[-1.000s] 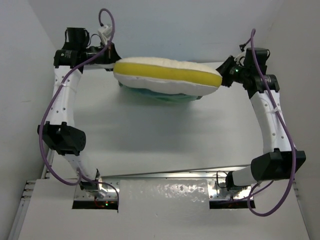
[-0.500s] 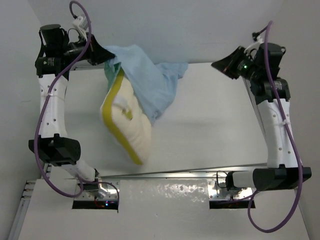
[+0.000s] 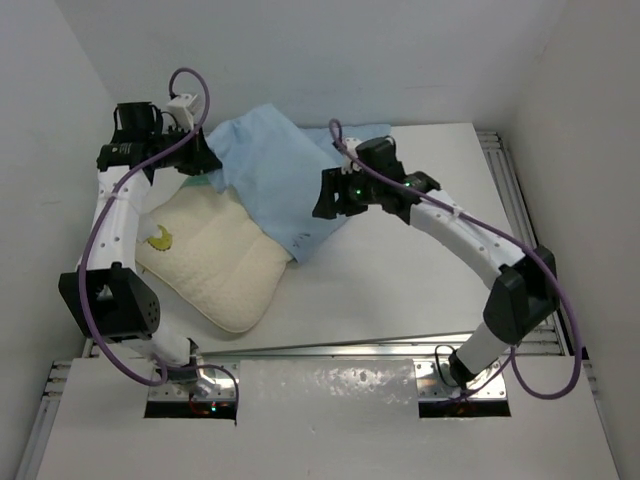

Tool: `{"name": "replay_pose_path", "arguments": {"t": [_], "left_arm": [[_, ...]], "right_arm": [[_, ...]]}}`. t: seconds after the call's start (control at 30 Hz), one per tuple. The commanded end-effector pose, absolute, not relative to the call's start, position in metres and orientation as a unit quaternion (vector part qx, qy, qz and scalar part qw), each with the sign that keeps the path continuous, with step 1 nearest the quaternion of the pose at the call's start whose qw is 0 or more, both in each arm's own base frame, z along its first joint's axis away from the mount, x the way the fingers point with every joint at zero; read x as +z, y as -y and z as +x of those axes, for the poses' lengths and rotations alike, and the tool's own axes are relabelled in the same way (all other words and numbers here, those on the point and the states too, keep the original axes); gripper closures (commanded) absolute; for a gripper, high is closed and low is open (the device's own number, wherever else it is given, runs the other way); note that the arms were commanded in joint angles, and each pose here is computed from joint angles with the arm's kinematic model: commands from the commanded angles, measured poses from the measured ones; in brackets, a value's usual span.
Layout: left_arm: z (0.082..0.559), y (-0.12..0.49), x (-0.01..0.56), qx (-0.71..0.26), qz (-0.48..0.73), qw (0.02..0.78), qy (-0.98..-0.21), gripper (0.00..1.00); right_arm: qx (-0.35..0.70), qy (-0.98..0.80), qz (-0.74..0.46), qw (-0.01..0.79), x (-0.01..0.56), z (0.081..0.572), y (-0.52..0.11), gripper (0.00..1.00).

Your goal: Put the pillow into the pillowcase

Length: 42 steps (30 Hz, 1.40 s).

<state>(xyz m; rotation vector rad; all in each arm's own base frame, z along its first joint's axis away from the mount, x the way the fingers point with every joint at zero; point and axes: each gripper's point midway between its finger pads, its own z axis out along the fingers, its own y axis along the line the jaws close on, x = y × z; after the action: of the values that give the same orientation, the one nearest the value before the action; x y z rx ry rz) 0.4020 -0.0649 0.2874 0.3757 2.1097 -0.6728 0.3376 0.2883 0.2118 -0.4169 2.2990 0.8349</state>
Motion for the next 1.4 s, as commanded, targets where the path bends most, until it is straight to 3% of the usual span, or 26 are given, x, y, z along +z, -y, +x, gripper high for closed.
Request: {"name": "replay_pose_path", "arguments": {"t": [0.0, 0.07, 0.17, 0.4, 0.6, 0.7, 0.73, 0.8, 0.83, 1.07, 1.17, 1.23, 1.27, 1.3, 1.37], "left_arm": [[0.401, 0.041, 0.290, -0.177, 0.160, 0.463, -0.853, 1.00], [0.400, 0.030, 0.271, -0.150, 0.156, 0.446, -0.868, 1.00], [0.398, 0.014, 0.248, -0.113, 0.148, 0.426, -0.886, 1.00], [0.394, -0.008, 0.196, -0.081, 0.130, 0.372, -0.916, 1.00], [0.388, -0.016, 0.174, -0.080, 0.120, 0.345, -0.928, 1.00], [0.387, -0.018, 0.173, -0.076, 0.121, 0.343, -0.928, 1.00], [0.386, -0.019, 0.172, -0.074, 0.121, 0.342, -0.929, 1.00], [0.384, -0.021, 0.169, -0.069, 0.124, 0.335, -0.932, 1.00], [0.383, -0.023, 0.168, -0.065, 0.128, 0.331, -0.933, 1.00], [0.355, -0.020, 0.140, -0.070, 0.170, 0.280, -0.942, 1.00], [0.348, -0.012, 0.130, -0.091, 0.177, 0.264, -0.944, 1.00], [0.347, -0.008, 0.124, -0.098, 0.175, 0.255, -0.946, 1.00], [0.346, -0.006, 0.116, -0.100, 0.174, 0.246, -0.948, 1.00], [0.345, -0.006, 0.112, -0.102, 0.170, 0.241, -0.950, 1.00], [0.346, -0.009, 0.099, -0.097, 0.154, 0.225, -0.957, 1.00]], "right_arm": [[0.281, -0.871, -0.187, 0.357, 0.191, 0.349, -0.305, 0.39], [0.295, -0.896, -0.122, 0.310, 0.152, 0.334, -0.302, 0.37], [0.372, -0.879, -0.033, 0.296, 0.137, 0.325, -0.320, 0.31], [0.420, -0.875, -0.059, 0.233, 0.111, 0.297, -0.389, 0.19], [0.430, -0.886, -0.003, 0.172, 0.067, 0.297, -0.412, 0.20], [0.430, -0.890, 0.016, 0.151, 0.051, 0.303, -0.422, 0.50], [0.429, -0.891, 0.022, 0.146, 0.049, 0.304, -0.424, 0.74], [0.435, -0.885, 0.028, 0.163, 0.060, 0.319, -0.425, 0.95], [0.436, -0.881, 0.036, 0.180, 0.068, 0.328, -0.421, 1.00], [0.415, -0.829, 0.104, 0.360, 0.171, 0.426, -0.351, 1.00], [0.385, -0.840, 0.072, 0.375, 0.180, 0.440, -0.347, 1.00], [0.371, -0.860, 0.066, 0.345, 0.158, 0.440, -0.350, 1.00], [0.380, -0.860, 0.057, 0.336, 0.160, 0.441, -0.358, 0.94], [0.369, -0.875, 0.043, 0.310, 0.145, 0.434, -0.359, 0.72], [0.358, -0.894, 0.015, 0.269, 0.127, 0.430, -0.365, 0.57]]}}
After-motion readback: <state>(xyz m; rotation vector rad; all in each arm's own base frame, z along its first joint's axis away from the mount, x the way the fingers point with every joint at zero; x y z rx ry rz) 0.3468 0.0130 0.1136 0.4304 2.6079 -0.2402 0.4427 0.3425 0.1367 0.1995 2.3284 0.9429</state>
